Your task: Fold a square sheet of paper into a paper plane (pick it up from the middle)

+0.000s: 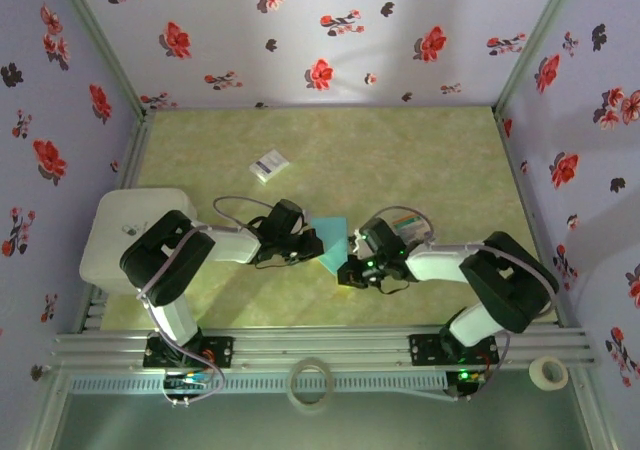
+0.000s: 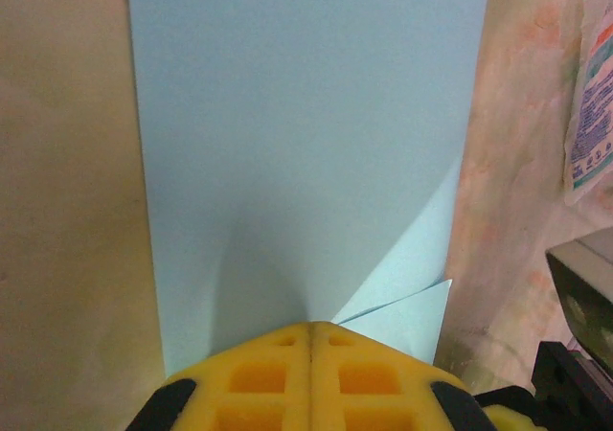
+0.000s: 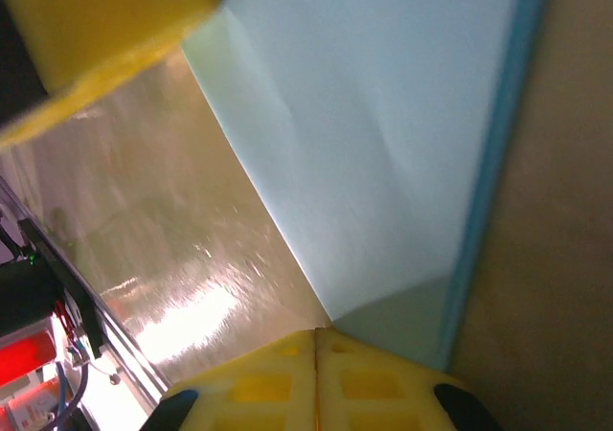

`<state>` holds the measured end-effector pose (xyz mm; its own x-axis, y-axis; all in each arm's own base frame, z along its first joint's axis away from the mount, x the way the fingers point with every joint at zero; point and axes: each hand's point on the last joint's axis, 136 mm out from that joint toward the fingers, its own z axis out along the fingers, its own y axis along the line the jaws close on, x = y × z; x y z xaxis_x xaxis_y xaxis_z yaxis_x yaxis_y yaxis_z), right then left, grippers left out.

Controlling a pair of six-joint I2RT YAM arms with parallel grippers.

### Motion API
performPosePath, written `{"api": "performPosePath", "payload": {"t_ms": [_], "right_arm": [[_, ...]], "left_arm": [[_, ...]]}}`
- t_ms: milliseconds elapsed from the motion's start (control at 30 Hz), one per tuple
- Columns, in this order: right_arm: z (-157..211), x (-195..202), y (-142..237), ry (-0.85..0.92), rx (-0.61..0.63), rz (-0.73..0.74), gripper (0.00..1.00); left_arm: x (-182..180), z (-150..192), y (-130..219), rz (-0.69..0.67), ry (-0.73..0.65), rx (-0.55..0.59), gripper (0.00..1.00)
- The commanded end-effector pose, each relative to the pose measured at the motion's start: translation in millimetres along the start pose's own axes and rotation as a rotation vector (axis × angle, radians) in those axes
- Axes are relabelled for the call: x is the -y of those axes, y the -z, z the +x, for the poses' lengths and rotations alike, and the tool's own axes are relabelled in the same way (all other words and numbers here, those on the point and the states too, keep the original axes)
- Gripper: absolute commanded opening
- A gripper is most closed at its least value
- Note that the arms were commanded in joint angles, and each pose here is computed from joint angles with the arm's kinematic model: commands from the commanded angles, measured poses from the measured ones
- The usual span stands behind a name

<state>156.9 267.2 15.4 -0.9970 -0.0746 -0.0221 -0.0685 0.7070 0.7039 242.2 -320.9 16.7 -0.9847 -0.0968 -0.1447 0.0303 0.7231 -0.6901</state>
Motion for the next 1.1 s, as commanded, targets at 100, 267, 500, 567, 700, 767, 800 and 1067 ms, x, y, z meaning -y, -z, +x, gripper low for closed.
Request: {"api": "performPosePath", "payload": {"t_ms": [100, 267, 500, 567, 700, 767, 800, 1067], "right_arm": [[18, 24, 7, -0.094, 0.013, 0.039, 0.08], [5, 18, 27, -0.047, 0.098, 0.071, 0.09], [-23, 26, 65, 0.039, 0.235, 0.301, 0.24], [-30, 15, 63, 0.056, 0.242, 0.271, 0.28], [-43, -9, 54, 0.081, 0.216, 0.203, 0.37], [-49, -15, 48, 0.089, 0.197, 0.193, 0.4], [-51, -18, 46, 0.092, 0.188, 0.188, 0.4], [-61, -21, 28, 0.096, 0.15, 0.172, 0.41]], "left_arm": [[-44, 16, 0, -0.137, 0.042, -0.03, 0.0], [-42, 14, 5, -0.125, 0.083, 0.011, 0.0], [-18, 10, 25, -0.093, 0.119, 0.173, 0.0], [-5, 9, 32, -0.073, 0.103, 0.208, 0.07], [3, -1, 55, -0.096, 0.063, 0.271, 0.22], [-2, -7, 69, -0.134, 0.045, 0.299, 0.3], [-6, -8, 74, -0.143, 0.044, 0.305, 0.34], [-23, -13, 84, -0.101, 0.058, 0.223, 0.43]]}}
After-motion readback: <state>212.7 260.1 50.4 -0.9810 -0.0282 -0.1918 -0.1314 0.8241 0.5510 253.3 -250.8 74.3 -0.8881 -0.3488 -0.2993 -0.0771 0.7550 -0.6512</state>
